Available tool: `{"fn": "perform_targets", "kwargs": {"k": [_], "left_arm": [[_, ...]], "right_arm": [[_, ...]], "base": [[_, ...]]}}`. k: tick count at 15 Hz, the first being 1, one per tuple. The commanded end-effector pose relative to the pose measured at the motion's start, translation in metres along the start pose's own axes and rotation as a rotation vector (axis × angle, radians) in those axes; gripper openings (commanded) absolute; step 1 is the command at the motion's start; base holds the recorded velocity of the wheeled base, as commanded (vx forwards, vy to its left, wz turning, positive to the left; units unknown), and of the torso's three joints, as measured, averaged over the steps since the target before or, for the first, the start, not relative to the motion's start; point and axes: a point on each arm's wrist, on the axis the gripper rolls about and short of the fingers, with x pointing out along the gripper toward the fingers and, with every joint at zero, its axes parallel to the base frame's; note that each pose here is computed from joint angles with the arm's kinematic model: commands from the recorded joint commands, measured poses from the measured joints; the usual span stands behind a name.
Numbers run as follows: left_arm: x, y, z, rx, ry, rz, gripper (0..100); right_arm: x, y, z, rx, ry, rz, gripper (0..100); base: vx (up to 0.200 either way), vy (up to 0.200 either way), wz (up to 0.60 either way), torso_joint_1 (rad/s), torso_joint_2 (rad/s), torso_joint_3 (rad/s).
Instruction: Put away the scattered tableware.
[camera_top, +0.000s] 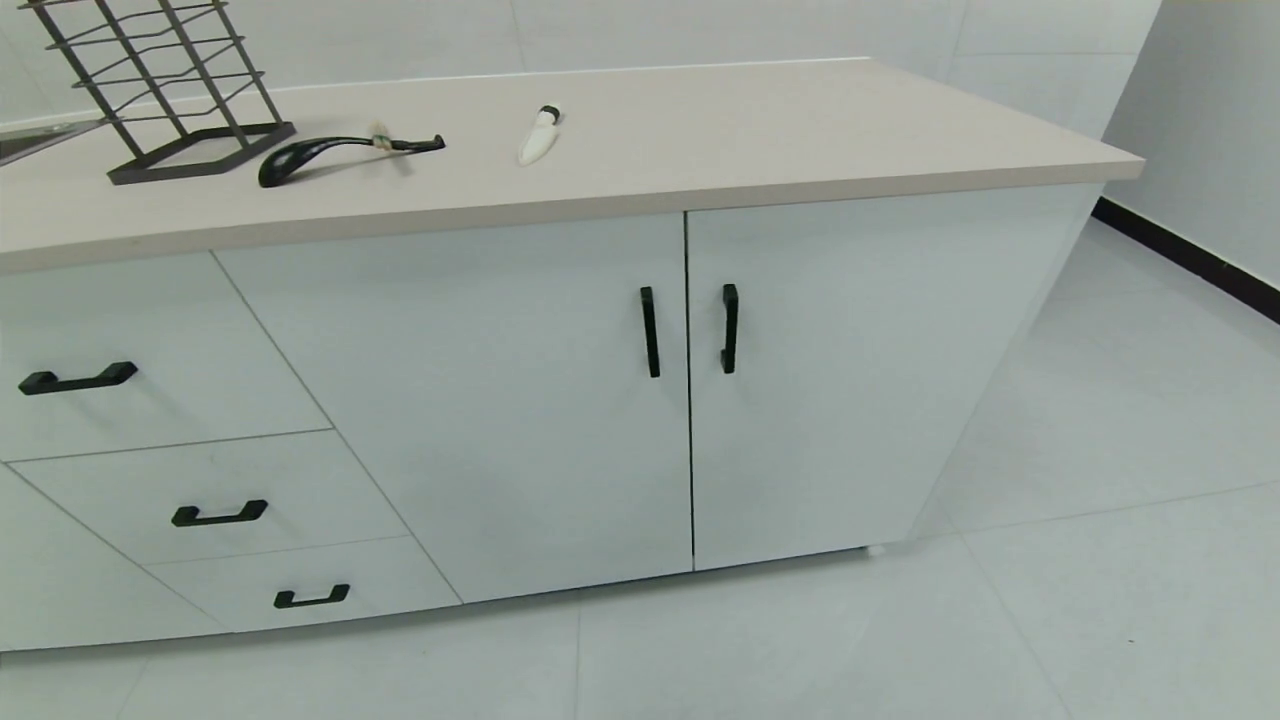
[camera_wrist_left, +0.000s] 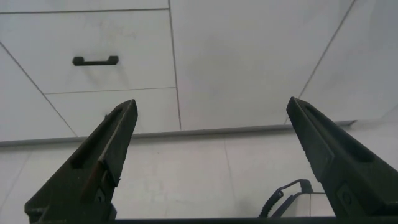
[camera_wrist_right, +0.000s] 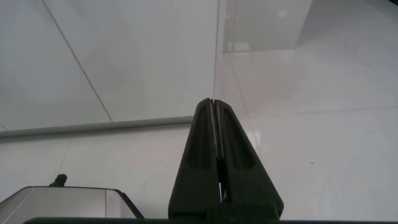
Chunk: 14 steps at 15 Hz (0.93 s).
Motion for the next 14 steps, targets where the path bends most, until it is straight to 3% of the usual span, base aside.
{"fn": "perform_targets", "kwargs": {"k": [1,10,14], "left_arm": [[0.0000,0.0000,0.0000,-0.001,0.000,0.002,100],[0.0000,0.0001,0.0000,-0.004,-0.001,0.008,100],[0.0000,0.0004,0.0001,-0.007,-0.001,0.020,100]], "right_arm": [[0.0002,0.0000,0.0001,-0.001,0.002,0.000,0],[0.0002,0.0000,0.0001,-0.001,0.002,0.000,0],[0.0002,0.0000,0.0001,-0.002,0.002,0.002,0]], "base": [[0.000,0.200,0.00,-0.002,-0.01,-0.002],[0.000,0.200,0.00,0.002,0.00,0.003],[0.000,0.000,0.00,0.000,0.00,0.000]]}}
